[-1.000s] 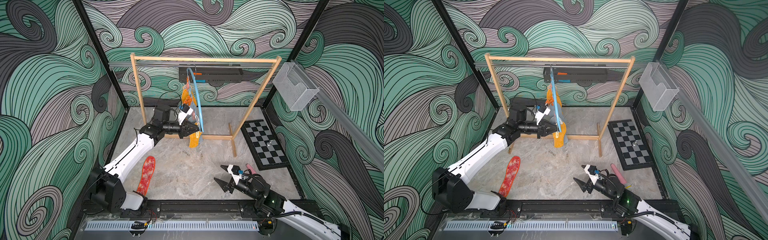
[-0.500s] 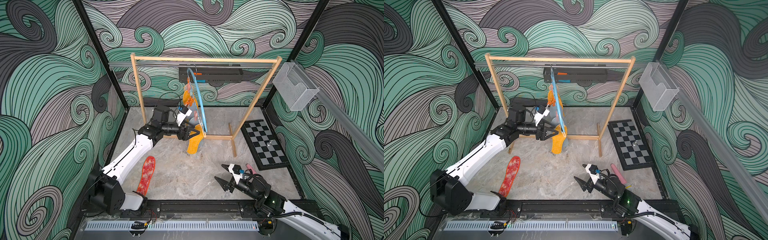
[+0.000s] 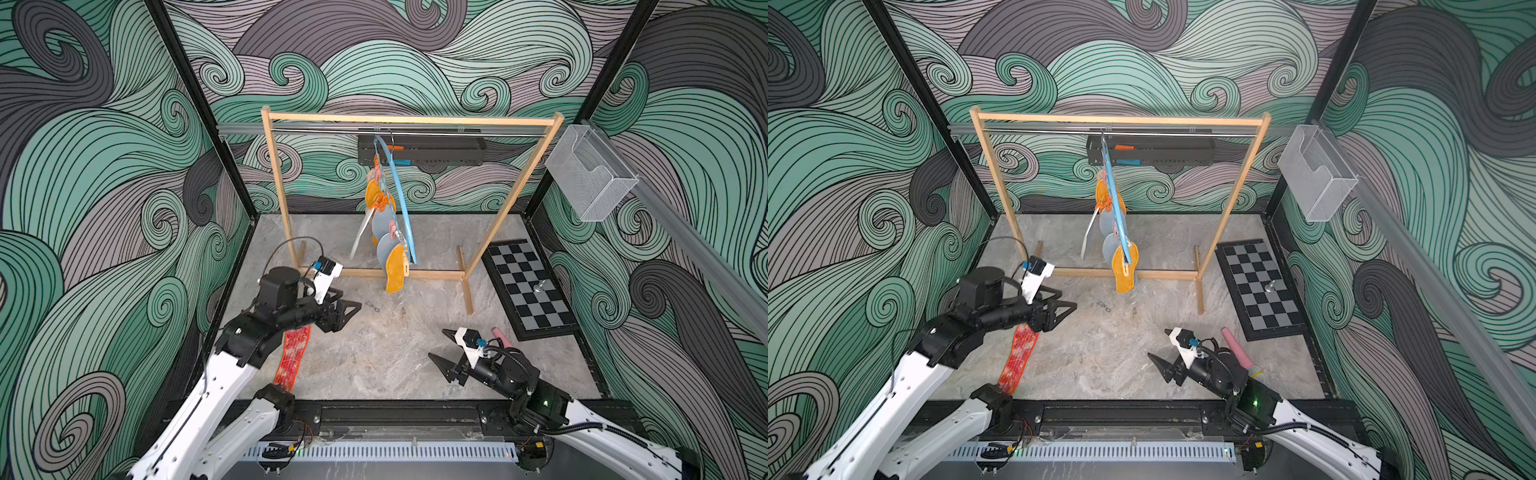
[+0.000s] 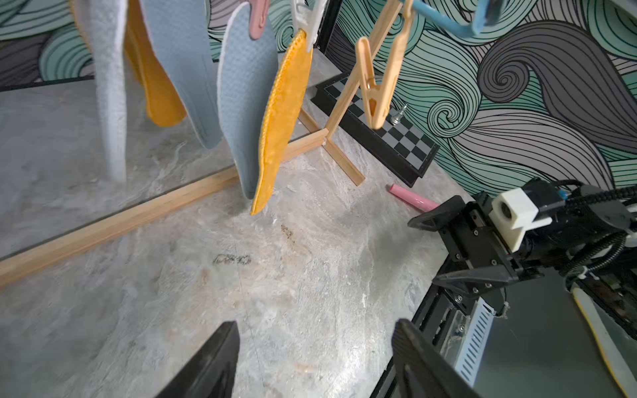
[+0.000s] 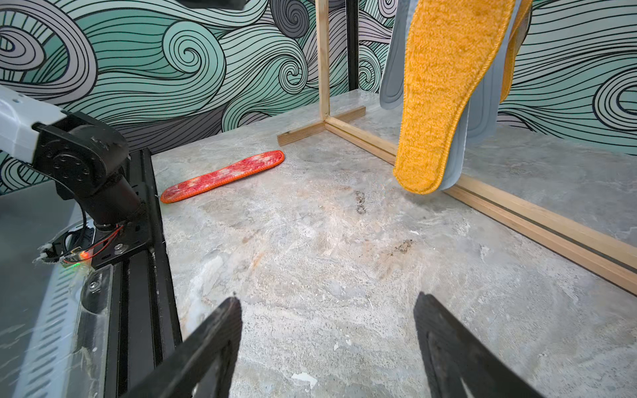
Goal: Take the shoe insoles off the hanger
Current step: Remove the insole from the hanger.
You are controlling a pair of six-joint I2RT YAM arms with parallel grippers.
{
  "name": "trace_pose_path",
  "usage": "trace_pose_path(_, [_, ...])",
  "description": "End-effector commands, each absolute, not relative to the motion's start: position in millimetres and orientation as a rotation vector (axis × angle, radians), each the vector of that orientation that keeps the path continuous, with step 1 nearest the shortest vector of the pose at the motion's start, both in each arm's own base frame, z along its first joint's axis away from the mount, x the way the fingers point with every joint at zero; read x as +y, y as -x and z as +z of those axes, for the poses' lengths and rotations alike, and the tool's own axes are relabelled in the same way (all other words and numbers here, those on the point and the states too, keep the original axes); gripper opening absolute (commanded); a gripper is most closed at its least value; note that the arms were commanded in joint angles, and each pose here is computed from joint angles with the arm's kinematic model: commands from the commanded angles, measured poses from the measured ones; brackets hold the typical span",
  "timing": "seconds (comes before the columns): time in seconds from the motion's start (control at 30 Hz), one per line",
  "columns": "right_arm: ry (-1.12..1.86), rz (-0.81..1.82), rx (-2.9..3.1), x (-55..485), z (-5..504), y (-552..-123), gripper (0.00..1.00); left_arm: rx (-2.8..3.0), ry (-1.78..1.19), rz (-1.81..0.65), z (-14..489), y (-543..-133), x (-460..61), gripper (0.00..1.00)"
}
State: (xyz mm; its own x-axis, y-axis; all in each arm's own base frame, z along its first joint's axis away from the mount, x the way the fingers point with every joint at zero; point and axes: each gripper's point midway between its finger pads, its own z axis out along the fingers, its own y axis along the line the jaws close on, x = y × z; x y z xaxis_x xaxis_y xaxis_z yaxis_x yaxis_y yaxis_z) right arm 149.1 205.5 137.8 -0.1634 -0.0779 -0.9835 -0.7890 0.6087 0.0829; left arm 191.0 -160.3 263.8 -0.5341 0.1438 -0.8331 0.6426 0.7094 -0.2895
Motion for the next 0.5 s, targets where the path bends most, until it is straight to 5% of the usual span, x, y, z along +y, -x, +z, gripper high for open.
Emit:
trace_pose_path(0.0, [0.724,0.723,1.633,205,133,-152,0.79,2.086,-0.472,-0.617,255,-172,-127,0.72])
trace_pose_path(0.47, [0.83,0.787,1.604,218,131,-139,0.84,1.845,-0.395,-0.597,276,-137,-101,0.8])
